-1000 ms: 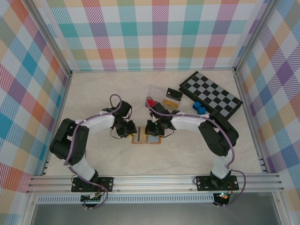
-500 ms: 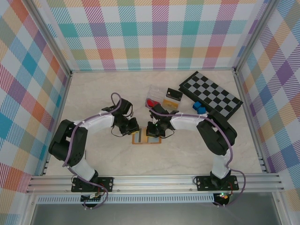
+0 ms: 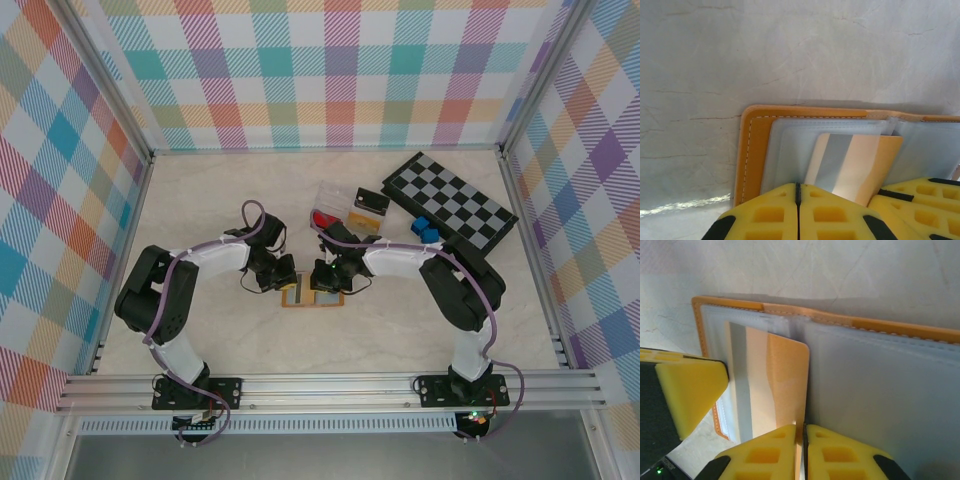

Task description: Take the credit cards out of the card holder

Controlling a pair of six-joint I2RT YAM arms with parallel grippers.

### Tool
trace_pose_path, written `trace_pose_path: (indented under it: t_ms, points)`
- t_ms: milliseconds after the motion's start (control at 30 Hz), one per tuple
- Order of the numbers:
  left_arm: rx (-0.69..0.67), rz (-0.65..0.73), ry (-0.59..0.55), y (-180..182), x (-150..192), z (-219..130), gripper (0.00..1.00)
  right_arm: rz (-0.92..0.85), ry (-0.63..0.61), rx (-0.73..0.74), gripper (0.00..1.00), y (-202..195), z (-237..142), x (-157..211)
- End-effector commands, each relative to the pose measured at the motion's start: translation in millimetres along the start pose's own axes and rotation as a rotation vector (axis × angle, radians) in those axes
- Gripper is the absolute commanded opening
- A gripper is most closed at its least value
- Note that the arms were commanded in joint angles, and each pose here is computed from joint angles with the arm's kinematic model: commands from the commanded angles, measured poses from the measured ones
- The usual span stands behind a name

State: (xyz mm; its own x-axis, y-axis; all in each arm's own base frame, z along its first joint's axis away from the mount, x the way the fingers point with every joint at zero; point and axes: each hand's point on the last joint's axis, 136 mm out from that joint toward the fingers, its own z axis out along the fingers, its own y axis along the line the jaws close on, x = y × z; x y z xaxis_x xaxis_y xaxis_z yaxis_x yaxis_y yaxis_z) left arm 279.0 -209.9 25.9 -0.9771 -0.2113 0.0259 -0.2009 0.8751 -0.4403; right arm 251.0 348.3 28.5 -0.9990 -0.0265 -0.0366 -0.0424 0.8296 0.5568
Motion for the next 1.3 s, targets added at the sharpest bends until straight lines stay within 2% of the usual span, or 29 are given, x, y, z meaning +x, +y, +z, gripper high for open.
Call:
trace_pose_path:
  t_ms: [0, 400, 567, 733, 967, 1267]
  points:
    - [-0.079, -0.004, 0.025, 18.7, 9.0, 6.7, 0.06, 0.01, 0.048, -0.054, 0.17, 5.5, 10.2, 6.1]
    - [-0.124, -0.025, 0.038, 37.0, 17.8, 14.9, 0.06, 0.033, 0.073, -0.11, 0.19, 10.3, 19.4, 7.4]
    - [-0.128, -0.023, 0.033, 37.6, 17.5, 14.0, 0.06, 0.046, 0.052, -0.096, 0.12, 6.6, 15.8, 5.2]
    - [-0.156, -0.043, 0.013, 43.5, 15.7, 12.6, 0.15, 0.041, 0.027, -0.035, 0.04, -6.4, 3.5, 2.7]
    - [-0.133, -0.061, -0.007, 37.5, 11.8, 9.3, 0.25, 0.035, 0.012, -0.006, 0.01, -21.9, -14.6, 4.8]
    - [0.038, -0.059, -0.041, -3.0, 0.3, -5.8, 0.31, -0.062, -0.042, -0.096, 0.0, -10.6, -49.4, -6.2]
